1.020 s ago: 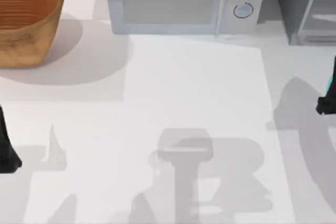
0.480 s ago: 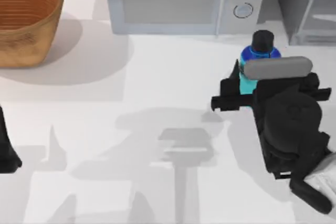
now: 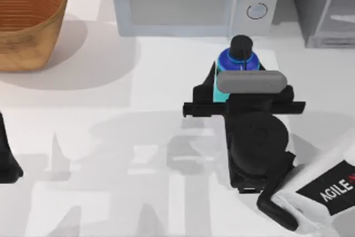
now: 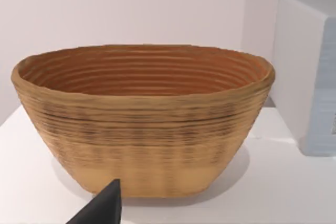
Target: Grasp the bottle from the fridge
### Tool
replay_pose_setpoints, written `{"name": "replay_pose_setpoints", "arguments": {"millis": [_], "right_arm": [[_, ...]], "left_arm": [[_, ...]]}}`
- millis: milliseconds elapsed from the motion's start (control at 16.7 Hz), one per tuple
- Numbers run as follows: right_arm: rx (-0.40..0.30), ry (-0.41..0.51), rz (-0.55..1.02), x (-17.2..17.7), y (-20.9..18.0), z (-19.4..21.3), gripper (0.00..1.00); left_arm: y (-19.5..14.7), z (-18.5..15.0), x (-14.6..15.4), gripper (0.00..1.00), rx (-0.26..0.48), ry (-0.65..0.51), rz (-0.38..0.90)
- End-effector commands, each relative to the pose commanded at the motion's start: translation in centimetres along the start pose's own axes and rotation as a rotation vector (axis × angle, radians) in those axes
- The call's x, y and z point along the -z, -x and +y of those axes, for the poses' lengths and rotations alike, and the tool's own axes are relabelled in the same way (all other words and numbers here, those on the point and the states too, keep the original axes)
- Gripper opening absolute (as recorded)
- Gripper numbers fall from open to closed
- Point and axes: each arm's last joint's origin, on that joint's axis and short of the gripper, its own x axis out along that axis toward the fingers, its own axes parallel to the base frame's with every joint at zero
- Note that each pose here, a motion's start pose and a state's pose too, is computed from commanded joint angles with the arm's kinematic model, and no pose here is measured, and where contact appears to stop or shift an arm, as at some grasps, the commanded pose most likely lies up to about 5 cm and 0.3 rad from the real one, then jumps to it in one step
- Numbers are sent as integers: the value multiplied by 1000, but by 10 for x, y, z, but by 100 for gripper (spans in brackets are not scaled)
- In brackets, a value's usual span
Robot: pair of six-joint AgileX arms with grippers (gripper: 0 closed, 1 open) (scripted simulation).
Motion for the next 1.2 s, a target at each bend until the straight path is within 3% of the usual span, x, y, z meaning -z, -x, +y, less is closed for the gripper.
{"name": "replay_pose_setpoints", "arguments": {"millis": [360, 720, 1020, 1200], "right_arm": [[-6, -3, -1, 2, -4, 1, 0], [-1, -1, -1, 29, -50, 2, 0], [0, 0, 0, 33, -56, 1, 0], [0, 0, 0, 33, -56, 1, 23]], "left_arm": [[0, 0, 0, 100, 0, 0, 0], [0, 0, 0, 100, 0, 0, 0], [0, 0, 0, 100, 0, 0, 0], [0, 0, 0, 100, 0, 0, 0]]}}
